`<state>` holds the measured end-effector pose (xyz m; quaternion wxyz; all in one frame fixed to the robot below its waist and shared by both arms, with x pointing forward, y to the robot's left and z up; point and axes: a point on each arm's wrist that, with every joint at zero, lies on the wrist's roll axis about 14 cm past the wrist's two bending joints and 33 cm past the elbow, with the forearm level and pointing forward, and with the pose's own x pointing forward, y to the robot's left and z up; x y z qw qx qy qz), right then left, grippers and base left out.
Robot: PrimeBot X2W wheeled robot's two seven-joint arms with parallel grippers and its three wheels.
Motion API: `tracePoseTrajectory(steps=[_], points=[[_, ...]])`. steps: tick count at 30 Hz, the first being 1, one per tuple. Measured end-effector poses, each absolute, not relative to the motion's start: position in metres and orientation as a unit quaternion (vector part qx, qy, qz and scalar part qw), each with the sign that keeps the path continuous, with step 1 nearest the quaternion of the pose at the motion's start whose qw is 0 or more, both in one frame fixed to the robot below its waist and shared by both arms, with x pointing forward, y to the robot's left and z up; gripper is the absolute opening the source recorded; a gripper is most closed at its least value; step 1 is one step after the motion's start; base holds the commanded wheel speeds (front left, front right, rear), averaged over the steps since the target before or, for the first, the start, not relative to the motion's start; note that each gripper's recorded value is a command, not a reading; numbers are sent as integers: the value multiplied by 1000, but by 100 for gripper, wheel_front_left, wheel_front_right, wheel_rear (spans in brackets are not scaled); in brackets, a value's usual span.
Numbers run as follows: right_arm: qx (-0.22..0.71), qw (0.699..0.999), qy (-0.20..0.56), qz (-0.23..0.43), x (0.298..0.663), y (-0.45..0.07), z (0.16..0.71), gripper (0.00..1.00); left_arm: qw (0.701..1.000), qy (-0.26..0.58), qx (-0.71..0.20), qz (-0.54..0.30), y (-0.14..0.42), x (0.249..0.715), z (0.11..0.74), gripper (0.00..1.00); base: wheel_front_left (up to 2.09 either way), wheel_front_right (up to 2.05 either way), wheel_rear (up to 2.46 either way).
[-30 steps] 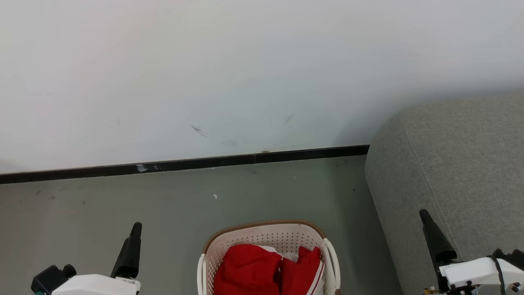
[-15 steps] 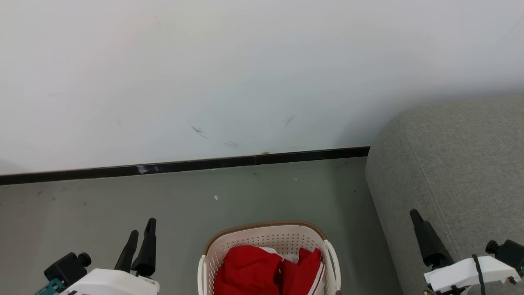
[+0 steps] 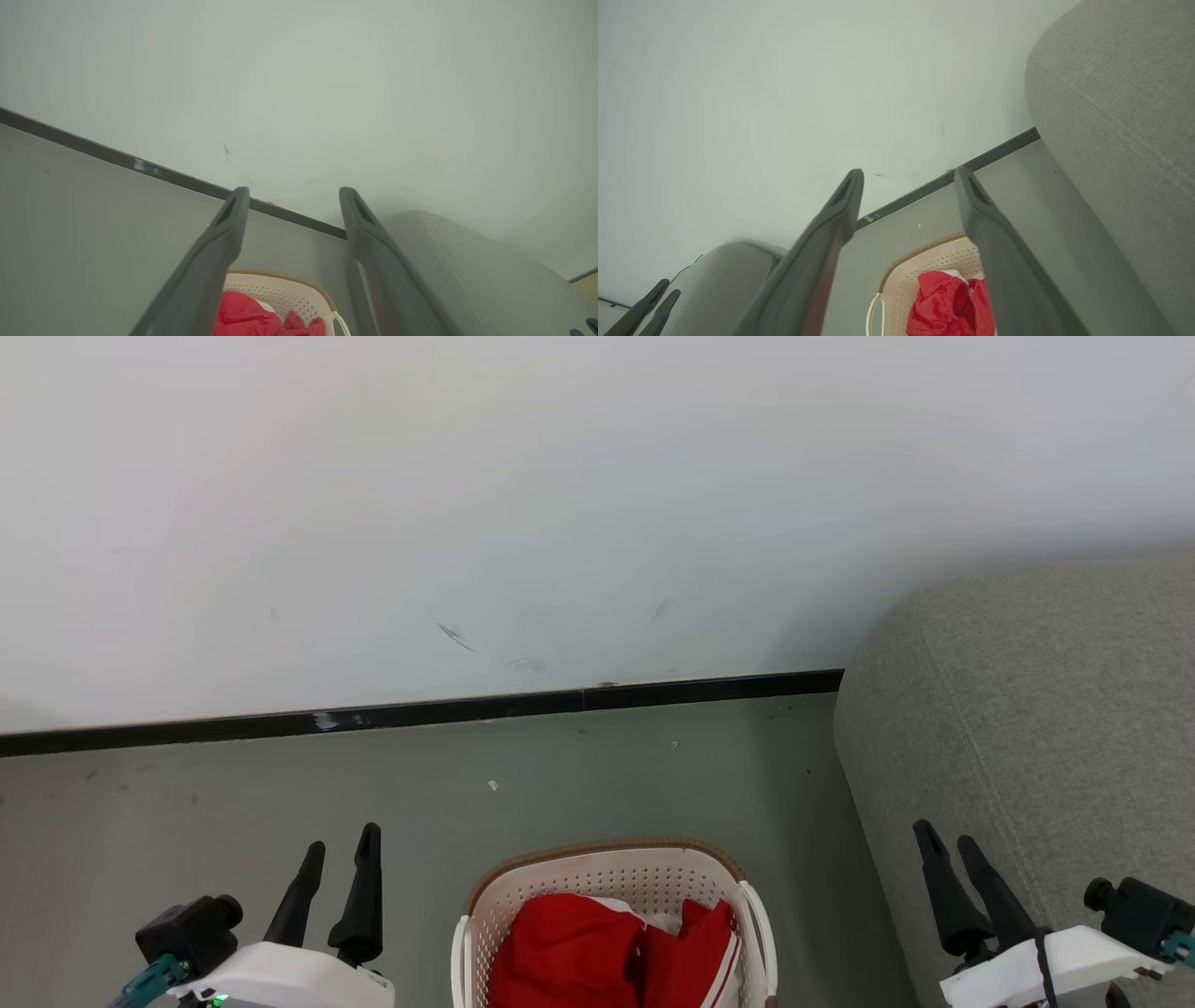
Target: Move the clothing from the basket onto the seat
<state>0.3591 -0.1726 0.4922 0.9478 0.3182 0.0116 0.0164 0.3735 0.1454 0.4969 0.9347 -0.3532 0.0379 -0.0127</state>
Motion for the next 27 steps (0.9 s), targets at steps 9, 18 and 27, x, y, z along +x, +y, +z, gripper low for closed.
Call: tracePoseTrajectory(steps=[9, 18, 27], points=[[261, 965, -5, 28, 360, -169, 500, 100, 958, 25, -287, -8, 145, 373, 500, 100, 0, 0, 0], [201, 979, -21, 41, 361, -164, 508, 100, 975, 8, -221, -11, 141, 372, 504, 100, 0, 0, 0], [131, 989, -38, 55, 359, -158, 514, 100, 988, -17, -152, -12, 139, 372, 512, 100, 0, 0, 0]])
